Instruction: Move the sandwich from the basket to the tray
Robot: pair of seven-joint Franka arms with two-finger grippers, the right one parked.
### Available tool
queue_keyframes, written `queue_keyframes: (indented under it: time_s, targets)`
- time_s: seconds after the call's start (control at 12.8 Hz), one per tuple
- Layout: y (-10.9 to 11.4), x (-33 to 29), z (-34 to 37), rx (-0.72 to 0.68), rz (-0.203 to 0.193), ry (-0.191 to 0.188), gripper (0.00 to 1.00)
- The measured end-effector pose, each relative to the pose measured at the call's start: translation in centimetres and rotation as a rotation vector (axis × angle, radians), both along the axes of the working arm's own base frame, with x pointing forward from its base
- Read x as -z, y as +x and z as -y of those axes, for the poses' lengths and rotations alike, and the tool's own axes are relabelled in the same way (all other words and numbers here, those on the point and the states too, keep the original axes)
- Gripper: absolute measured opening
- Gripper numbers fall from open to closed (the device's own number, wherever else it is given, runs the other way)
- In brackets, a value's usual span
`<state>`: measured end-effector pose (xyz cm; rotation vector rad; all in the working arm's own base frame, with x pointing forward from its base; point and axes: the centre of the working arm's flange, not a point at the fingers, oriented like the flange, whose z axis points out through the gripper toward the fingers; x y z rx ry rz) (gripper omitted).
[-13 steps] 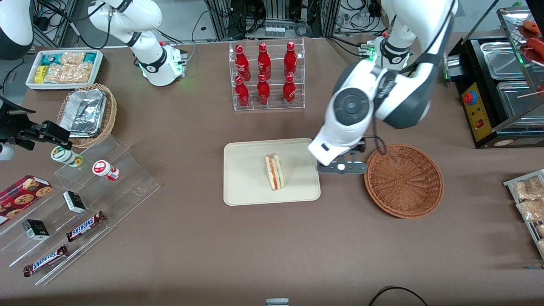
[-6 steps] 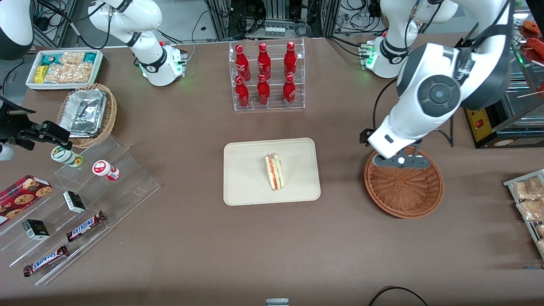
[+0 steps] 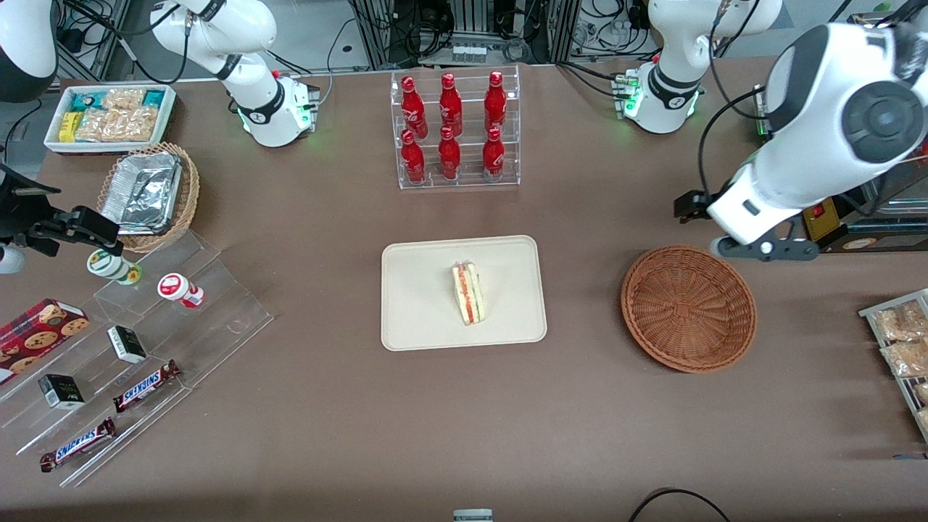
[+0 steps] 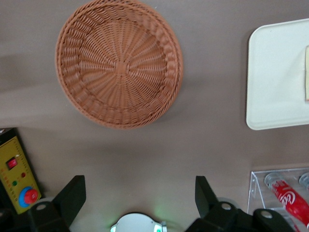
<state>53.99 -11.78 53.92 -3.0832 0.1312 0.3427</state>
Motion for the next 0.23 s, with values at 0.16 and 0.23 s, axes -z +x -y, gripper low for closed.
queue_keyframes:
  time_s: [0.16,0.23]
  targets:
    - [-1.0,-1.6,-1.2,-0.009,-0.005,0.002,1.0]
    - [-1.5,-2.4,-1.8,0.0,-0.009,0.002,1.0]
